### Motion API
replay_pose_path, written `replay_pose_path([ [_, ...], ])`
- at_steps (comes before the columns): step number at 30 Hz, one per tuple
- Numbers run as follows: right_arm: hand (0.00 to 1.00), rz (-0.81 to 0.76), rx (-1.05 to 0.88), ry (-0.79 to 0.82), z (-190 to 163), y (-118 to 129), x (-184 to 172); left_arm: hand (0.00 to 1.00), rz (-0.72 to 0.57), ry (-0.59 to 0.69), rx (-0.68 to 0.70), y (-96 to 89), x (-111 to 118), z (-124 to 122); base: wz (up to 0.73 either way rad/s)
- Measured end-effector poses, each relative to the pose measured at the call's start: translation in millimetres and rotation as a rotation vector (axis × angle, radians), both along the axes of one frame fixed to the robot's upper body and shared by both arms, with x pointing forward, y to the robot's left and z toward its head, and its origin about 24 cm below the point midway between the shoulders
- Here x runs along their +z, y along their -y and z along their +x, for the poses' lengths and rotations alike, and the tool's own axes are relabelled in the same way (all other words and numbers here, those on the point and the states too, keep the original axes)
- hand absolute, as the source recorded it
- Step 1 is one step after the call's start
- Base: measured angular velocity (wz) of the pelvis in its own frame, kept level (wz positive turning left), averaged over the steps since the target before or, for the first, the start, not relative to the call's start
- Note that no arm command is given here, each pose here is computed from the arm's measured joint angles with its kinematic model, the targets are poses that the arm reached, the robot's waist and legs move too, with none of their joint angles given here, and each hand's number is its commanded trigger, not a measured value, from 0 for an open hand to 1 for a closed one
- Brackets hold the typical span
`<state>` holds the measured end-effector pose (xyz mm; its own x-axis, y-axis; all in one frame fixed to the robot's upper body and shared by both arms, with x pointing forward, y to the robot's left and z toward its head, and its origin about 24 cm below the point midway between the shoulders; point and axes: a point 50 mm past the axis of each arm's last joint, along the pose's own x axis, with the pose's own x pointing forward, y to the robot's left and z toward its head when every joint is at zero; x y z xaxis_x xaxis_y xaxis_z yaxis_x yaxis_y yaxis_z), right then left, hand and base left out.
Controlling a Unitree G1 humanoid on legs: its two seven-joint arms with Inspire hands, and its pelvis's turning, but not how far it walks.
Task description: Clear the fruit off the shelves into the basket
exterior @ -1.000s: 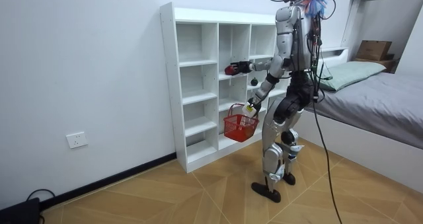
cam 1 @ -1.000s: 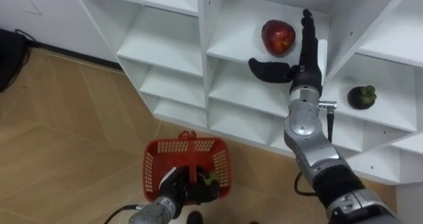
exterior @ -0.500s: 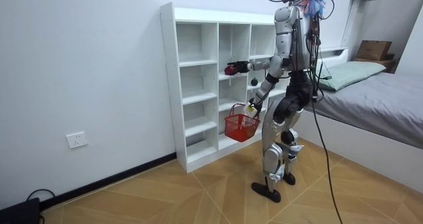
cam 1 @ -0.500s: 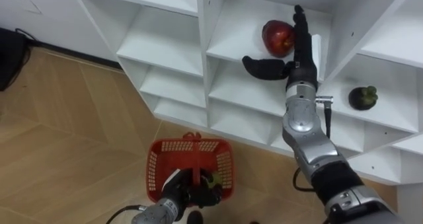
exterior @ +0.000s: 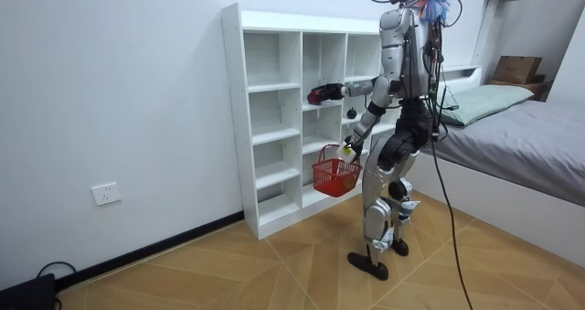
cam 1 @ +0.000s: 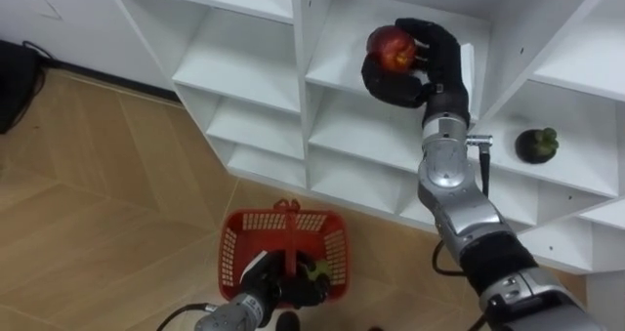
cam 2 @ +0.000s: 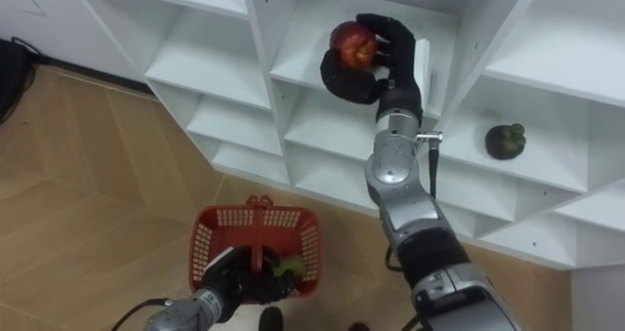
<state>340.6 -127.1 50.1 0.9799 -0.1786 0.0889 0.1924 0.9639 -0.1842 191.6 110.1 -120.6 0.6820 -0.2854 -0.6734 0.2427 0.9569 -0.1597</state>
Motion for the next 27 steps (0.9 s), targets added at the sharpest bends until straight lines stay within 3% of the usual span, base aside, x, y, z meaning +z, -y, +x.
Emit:
replay_pose_path([
  [27, 1.0, 0.015, 0.009, -0.01, -3.5, 0.2, -4.5, 1.0, 0.022, 0.012, 0.017, -5.6, 1.9, 5.2, 0.0],
])
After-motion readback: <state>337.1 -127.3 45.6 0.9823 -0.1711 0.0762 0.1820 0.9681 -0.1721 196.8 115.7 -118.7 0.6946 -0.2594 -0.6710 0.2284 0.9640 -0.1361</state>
